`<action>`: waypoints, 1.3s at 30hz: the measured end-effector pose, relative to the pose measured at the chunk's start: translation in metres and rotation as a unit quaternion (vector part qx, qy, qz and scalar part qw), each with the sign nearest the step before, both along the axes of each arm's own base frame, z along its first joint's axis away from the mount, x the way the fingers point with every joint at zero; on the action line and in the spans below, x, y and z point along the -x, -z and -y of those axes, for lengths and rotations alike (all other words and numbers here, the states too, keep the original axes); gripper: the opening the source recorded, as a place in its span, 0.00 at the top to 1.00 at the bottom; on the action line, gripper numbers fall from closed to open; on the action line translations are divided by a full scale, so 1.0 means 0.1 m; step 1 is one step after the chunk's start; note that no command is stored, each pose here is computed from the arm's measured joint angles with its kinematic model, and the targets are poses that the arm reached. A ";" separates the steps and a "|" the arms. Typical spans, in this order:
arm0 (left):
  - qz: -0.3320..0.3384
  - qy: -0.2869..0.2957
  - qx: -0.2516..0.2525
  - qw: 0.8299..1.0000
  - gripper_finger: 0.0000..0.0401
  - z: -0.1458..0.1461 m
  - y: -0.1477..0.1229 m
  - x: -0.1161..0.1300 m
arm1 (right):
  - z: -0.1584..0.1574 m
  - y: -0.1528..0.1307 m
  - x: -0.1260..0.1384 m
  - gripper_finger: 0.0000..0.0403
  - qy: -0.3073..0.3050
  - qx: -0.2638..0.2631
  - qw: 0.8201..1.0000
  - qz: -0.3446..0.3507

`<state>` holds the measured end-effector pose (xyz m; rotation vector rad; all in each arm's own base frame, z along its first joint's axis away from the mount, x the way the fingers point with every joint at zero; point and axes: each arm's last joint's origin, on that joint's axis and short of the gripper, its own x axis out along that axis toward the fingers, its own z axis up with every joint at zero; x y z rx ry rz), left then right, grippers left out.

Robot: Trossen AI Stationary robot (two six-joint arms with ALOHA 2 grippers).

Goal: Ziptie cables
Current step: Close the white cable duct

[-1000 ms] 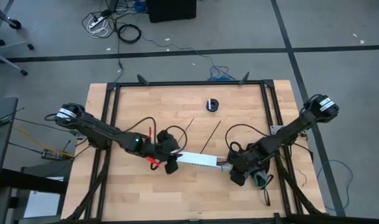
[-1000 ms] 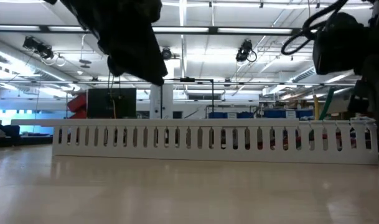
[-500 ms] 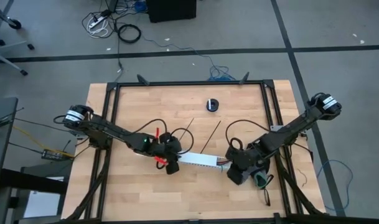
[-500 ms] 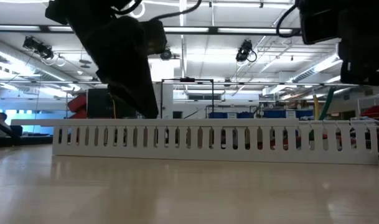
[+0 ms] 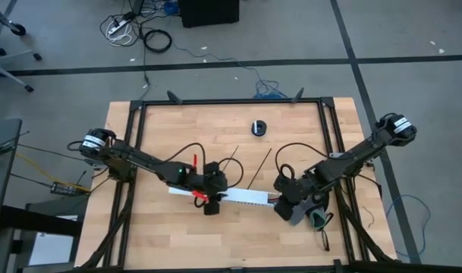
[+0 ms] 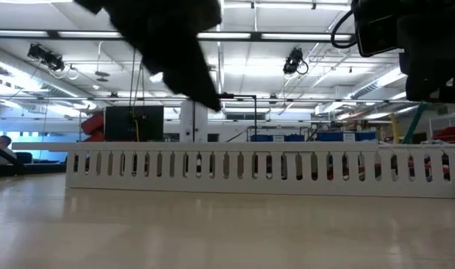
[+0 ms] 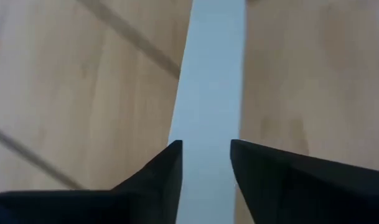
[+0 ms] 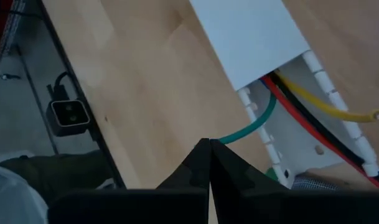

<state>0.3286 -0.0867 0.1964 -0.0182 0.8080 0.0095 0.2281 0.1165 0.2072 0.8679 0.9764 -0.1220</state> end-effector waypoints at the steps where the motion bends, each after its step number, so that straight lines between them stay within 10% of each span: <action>1: 0.009 0.006 -0.003 1.000 0.66 0.01 -0.08 -0.04 | -0.01 -0.01 0.00 1.00 -0.002 -0.001 1.000 0.001; 7: 0.051 0.027 0.006 0.998 0.53 0.06 -0.43 -0.22 | -0.01 -0.05 0.17 1.00 0.039 0.022 0.999 -0.020; 15: 0.008 0.041 0.020 0.999 0.39 0.04 -0.25 -0.62 | -0.02 -0.07 0.45 1.00 0.099 0.022 0.990 -0.095; 39: -0.055 0.066 -0.035 0.996 0.39 0.00 0.04 -1.20 | -0.15 0.40 0.65 1.00 0.131 -0.032 0.989 -0.063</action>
